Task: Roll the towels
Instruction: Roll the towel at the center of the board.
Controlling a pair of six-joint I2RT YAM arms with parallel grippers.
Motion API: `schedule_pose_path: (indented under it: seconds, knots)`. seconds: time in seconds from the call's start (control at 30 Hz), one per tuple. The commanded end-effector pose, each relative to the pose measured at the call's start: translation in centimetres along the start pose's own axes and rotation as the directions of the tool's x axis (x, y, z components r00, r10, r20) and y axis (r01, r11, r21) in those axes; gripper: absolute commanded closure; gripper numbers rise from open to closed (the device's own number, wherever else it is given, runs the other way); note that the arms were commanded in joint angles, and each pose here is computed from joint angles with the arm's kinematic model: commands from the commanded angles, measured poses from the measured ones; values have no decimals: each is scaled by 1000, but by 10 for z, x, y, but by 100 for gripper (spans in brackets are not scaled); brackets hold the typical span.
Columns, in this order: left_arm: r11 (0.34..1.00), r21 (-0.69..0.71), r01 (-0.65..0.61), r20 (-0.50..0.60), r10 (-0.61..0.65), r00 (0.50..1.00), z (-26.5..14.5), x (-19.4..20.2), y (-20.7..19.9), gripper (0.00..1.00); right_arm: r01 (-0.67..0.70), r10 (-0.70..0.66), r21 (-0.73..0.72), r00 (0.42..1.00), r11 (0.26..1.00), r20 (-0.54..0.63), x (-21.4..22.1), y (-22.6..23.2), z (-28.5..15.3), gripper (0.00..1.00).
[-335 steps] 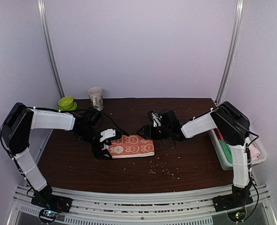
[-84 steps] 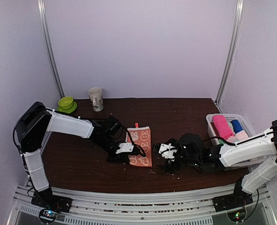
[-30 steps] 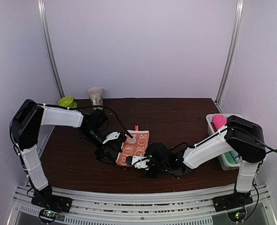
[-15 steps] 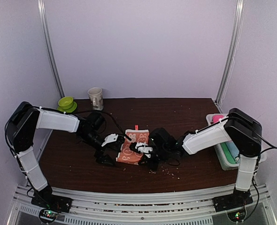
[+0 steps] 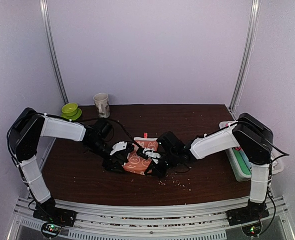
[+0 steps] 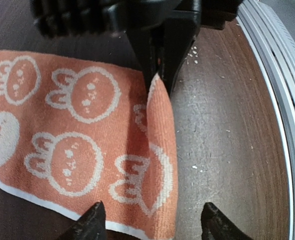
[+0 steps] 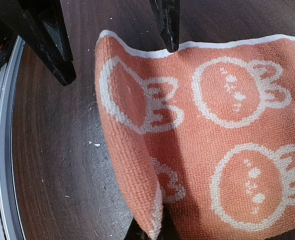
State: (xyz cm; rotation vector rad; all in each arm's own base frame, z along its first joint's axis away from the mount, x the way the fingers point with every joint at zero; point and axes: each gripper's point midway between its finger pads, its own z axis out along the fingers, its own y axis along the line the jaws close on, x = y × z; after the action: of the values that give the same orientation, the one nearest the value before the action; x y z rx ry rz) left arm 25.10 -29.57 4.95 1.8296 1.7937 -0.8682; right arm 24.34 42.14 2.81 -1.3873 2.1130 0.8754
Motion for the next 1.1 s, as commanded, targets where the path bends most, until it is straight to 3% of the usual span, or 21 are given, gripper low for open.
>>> schedule_pose_path:
  seconds: [0.0, 0.17, 0.37, 0.6, 0.83, 1.07]
  knots:
    - [999, -31, 42, -19, -42, 999, 6, 0, 14, 44, -105, 102, -22, 988, 994, -117, 35, -3, 8, 100]
    - [995, -11, 104, -29, -104, 994, 10, 0, 18, 78, -140, 133, -46, 983, 989, -129, 38, -1, 7, 100]
    - [978, 67, 197, -61, -193, 979, 17, 6, 12, 99, -202, 190, -76, 971, 976, -147, 38, -2, 5, 100]
    - [957, 103, 272, -121, -260, 958, 21, 24, 4, 100, -341, 320, -122, 933, 932, -163, 46, -13, 2, 100]
    - [944, 100, 316, -144, -300, 943, 25, 32, 7, 100, -445, 429, -104, 892, 890, -140, 45, -32, -3, 81]
    - [932, 92, 350, -157, -334, 930, 26, 39, 13, 100, -449, 435, -127, 891, 884, -128, 35, -31, -9, 76]
